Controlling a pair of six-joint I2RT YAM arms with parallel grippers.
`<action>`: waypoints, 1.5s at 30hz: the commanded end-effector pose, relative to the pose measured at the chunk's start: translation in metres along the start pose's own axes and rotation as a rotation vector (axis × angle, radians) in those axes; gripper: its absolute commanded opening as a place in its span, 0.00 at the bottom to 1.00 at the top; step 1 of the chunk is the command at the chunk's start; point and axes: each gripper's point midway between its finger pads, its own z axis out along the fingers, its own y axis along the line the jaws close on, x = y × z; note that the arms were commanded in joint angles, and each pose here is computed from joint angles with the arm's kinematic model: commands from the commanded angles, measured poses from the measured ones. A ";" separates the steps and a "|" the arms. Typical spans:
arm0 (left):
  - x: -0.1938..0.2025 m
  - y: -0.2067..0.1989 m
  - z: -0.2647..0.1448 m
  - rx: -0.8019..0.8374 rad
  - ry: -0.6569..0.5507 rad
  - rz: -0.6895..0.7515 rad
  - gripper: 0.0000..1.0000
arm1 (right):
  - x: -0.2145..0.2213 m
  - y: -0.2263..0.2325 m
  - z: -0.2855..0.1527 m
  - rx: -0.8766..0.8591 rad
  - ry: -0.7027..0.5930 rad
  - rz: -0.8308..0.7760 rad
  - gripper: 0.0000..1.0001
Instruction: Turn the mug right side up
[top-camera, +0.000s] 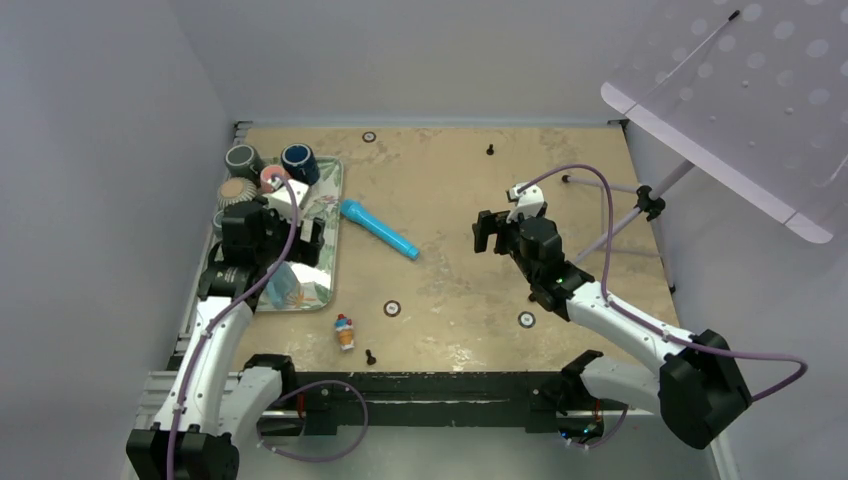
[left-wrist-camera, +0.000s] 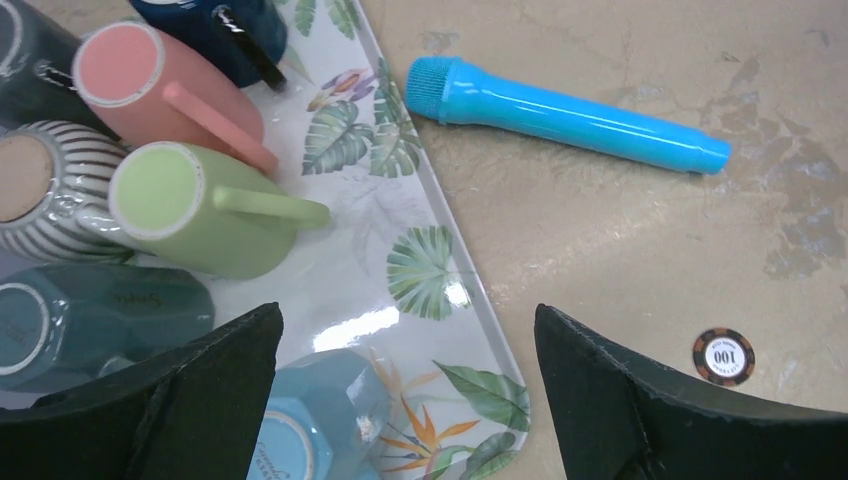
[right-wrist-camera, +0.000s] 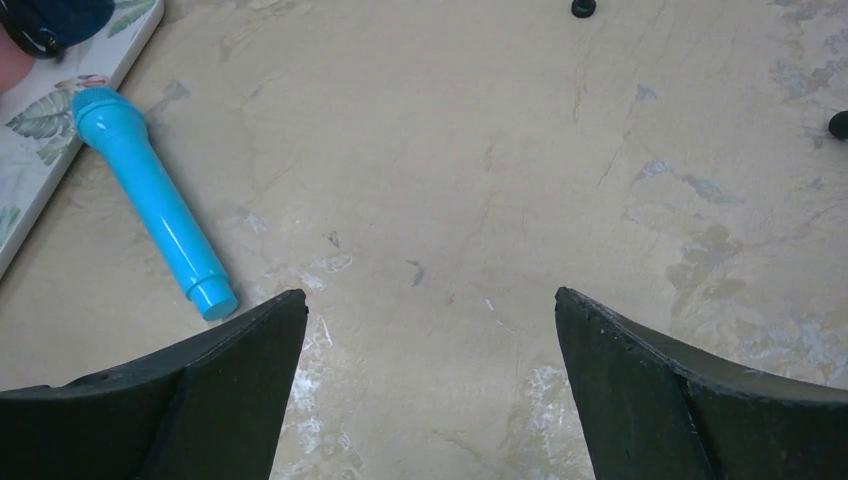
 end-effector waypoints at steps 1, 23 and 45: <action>-0.008 -0.025 -0.003 0.184 0.020 0.087 1.00 | -0.024 0.002 -0.003 -0.002 -0.082 0.021 0.98; 0.016 0.054 0.092 0.399 0.822 1.103 0.84 | -0.003 0.011 0.013 -0.037 0.006 -0.018 0.96; 0.076 0.084 0.142 0.279 0.997 1.196 0.03 | -0.006 0.019 0.010 -0.086 -0.003 -0.018 0.96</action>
